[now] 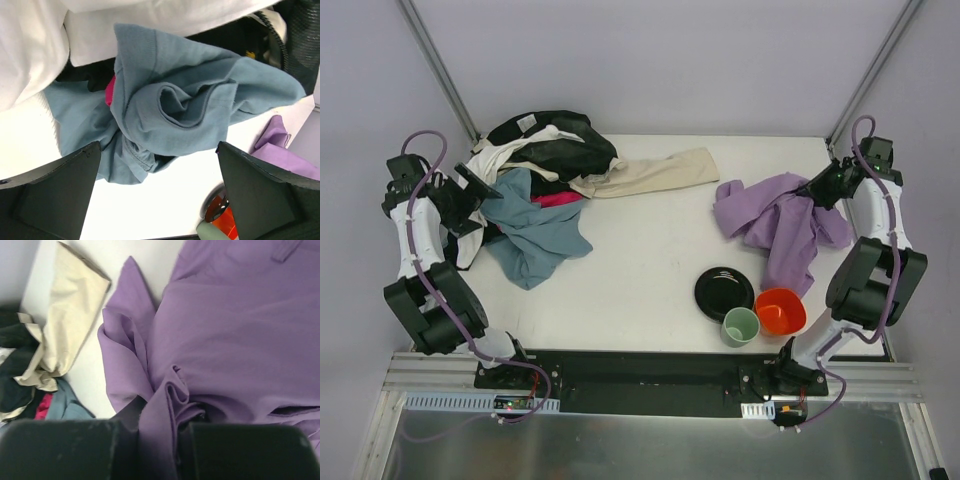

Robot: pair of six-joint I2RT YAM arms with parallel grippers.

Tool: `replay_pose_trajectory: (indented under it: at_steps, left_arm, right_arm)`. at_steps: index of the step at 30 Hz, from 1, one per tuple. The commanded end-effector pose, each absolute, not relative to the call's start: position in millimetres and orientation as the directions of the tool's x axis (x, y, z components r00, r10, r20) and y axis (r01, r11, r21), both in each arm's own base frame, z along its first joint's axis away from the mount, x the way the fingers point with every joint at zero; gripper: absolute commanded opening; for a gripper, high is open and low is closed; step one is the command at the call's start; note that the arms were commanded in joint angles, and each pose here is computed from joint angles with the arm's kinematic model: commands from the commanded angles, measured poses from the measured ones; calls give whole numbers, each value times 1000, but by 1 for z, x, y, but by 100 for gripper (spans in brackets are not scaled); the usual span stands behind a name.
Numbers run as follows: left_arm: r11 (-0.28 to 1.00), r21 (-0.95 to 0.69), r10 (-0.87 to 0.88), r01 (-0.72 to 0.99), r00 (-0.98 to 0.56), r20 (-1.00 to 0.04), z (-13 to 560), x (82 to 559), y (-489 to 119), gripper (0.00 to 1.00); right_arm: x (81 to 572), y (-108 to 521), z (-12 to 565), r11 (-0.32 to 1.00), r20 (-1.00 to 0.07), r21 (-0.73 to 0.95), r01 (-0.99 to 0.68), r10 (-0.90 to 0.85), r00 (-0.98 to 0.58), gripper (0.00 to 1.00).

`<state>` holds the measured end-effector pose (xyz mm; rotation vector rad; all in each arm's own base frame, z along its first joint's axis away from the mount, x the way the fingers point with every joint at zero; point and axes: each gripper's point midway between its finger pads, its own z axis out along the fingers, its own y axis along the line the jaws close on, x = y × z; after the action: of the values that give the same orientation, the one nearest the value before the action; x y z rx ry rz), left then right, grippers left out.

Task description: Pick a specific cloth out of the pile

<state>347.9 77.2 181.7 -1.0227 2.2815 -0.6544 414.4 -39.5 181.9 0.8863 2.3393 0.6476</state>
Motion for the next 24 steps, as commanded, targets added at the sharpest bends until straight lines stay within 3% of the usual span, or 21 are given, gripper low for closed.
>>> replay_pose_trajectory:
  at_steps: [1,7,14,16,17,19,24]
  left_arm:
    - [621,-642,-760,-450,-547,-351,212,346,68,99]
    - [641,-668,-733,-377,-560,-387,234,353,48,99]
    - [683,-682,-659,-263,-623,-421,246,362,4,99]
    - [692,-686,-635,-225,-641,-430,249,365,-10,99]
    - [692,-691,-628,-211,-648,-432,250,366,-15,99]
    - [688,-703,-611,-181,-668,-425,252,368,-27,99]
    - [698,-706,-562,-118,-702,-438,256,370,-46,99]
  right_arm:
    - [410,-52,140,721,-313,505,476,666,-677,0]
    - [391,-50,75,747,-142,376,548,631,-763,0]
    - [382,-50,59,778,-93,289,558,603,-792,4]
    - [385,-52,72,784,-123,282,553,601,-790,24]
    - [384,-52,78,786,-129,275,553,600,-789,45]
    - [385,-55,93,787,-158,256,561,607,-779,69]
    - [385,-56,133,797,-229,230,559,603,-765,87]
